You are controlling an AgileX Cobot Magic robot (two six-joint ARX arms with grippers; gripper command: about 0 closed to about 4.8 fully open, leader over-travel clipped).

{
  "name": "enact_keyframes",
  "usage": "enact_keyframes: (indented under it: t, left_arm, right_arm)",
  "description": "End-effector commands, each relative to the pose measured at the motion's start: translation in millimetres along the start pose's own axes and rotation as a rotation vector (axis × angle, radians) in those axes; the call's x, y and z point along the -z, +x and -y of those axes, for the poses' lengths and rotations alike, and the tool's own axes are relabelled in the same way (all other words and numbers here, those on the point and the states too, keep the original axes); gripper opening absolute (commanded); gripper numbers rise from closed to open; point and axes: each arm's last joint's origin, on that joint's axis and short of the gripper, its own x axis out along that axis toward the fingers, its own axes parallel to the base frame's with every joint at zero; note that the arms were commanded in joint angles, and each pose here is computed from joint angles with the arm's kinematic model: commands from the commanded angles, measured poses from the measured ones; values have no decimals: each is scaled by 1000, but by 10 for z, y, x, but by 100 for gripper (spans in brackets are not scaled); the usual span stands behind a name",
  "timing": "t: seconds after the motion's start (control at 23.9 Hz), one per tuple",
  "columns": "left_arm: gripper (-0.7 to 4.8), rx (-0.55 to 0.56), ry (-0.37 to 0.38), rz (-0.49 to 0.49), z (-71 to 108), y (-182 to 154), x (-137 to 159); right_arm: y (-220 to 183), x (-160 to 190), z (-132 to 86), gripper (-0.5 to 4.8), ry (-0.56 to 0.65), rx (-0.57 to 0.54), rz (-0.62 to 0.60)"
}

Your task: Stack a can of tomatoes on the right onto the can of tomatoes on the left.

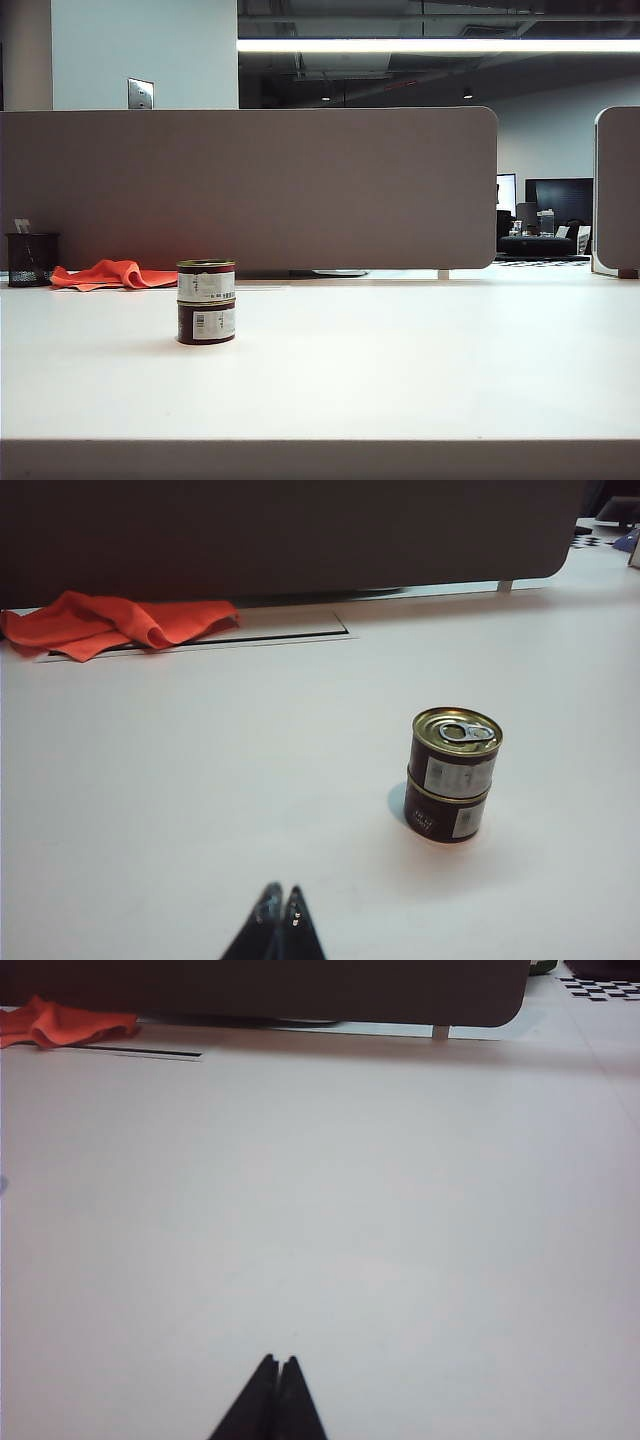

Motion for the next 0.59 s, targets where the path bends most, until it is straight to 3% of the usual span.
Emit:
enact_keyframes:
  t: [0.04, 0.59]
  left_arm:
    - [-6, -1, 6, -16, -1, -1, 6]
    - [-5, -1, 5, -17, -1, -1, 7]
  right_arm:
    - [-6, -49, -1, 22, 8, -2, 42]
    - [-5, -32, 1, 22, 4, 2, 23]
